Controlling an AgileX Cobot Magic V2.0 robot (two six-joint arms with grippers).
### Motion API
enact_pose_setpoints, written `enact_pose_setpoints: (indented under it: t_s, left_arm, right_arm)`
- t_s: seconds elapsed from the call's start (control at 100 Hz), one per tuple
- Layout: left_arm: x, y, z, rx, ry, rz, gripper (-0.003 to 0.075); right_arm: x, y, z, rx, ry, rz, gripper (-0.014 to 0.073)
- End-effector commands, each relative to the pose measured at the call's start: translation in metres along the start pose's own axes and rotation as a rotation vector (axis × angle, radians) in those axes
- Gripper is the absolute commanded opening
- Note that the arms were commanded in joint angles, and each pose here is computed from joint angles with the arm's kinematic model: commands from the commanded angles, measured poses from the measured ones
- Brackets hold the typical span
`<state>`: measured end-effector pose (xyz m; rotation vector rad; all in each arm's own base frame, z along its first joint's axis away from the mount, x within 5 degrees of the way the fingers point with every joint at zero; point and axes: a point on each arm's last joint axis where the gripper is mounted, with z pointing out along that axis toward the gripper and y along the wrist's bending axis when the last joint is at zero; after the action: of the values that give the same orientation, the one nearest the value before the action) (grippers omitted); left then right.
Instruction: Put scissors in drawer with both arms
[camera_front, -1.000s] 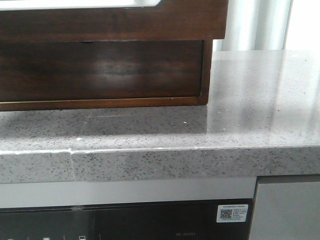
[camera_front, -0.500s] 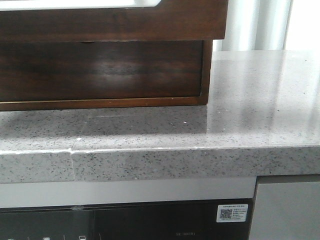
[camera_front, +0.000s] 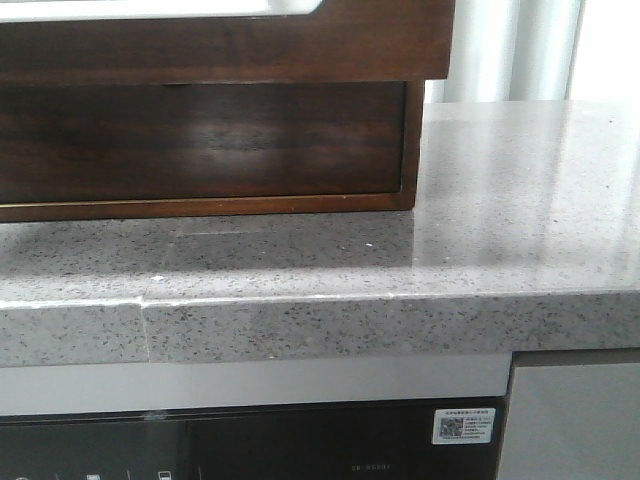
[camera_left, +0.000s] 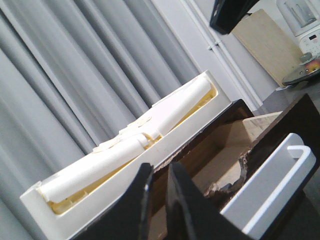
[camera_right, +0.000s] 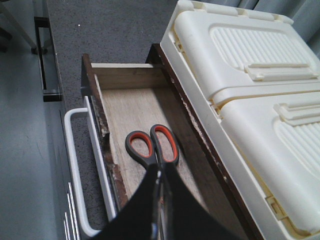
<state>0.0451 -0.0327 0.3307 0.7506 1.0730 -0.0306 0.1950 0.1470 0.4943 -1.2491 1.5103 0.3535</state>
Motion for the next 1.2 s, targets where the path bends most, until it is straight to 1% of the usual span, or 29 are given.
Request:
enact_pose_setpoints:
  t_s: [0.0,0.05,0.14,0.25,0.35,0.36,0.42,0.51,0.61,0.68,0.83,0.89,1.01,1.19]
  left_arm:
    - [-0.009,0.006,-0.006,-0.018,-0.034,-0.068,0.0003]
    - [-0.008,0.007,-0.01,-0.019,-0.021,-0.101,0.0003]
    - [-0.008,0.007,-0.018,-0.023,-0.021,-0.156,0.0003]
    - [-0.009,0.008,-0.025,-0.03,-0.028,-0.187,0.0003]
    - [-0.008,0.008,-0.031,-0.033,-0.038,-0.213,0.0003]
    - [-0.008,0.007,-0.031,-0.033,-0.038,-0.218,0.0003]
    - [-0.006,0.006,-0.032,-0.03,-0.041,-0.237,0.0003]
    - [-0.001,0.001,-0.032,-0.02,-0.034,-0.27,0.0003]
    - [0.008,-0.005,-0.03,-0.012,-0.033,-0.295,0.0003]
    - [0.016,-0.011,-0.028,-0.009,-0.033,-0.294,0.0003]
    - [0.032,-0.022,-0.026,0.008,-0.001,-0.291,0.0003]
    - [0.037,-0.025,-0.025,0.016,0.016,-0.293,0.0003]
    - [0.042,-0.029,-0.025,0.023,0.03,-0.293,0.0004]
    - [0.045,-0.031,-0.025,0.029,0.042,-0.293,0.0003]
  right_arm:
    - [-0.011,0.008,-0.034,0.119,-0.133,0.004,-0.0104]
    - [-0.005,0.015,-0.043,0.163,-0.162,0.017,-0.0104]
    - [0.007,0.026,-0.062,0.276,-0.238,0.035,-0.0104]
    - [0.034,0.043,-0.078,0.399,-0.292,0.057,-0.0104]
    - [0.06,0.06,-0.09,0.475,-0.32,0.072,-0.0104]
    - [0.067,0.064,-0.089,0.479,-0.314,0.077,-0.0104]
    - [0.079,0.074,-0.096,0.511,-0.331,0.078,-0.0104]
    - [0.103,0.091,-0.102,0.533,-0.355,0.117,-0.0104]
    - [0.133,0.11,-0.103,0.547,-0.388,0.208,-0.0104]
    - [0.155,0.122,-0.103,0.571,-0.403,0.248,-0.0104]
    - [0.197,0.143,-0.103,0.638,-0.425,0.256,-0.0104]
    - [0.211,0.151,-0.102,0.65,-0.43,0.256,-0.0104]
    - [0.227,0.162,-0.1,0.652,-0.439,0.254,-0.0104]
    - [0.238,0.167,-0.095,0.637,-0.423,0.257,-0.0106]
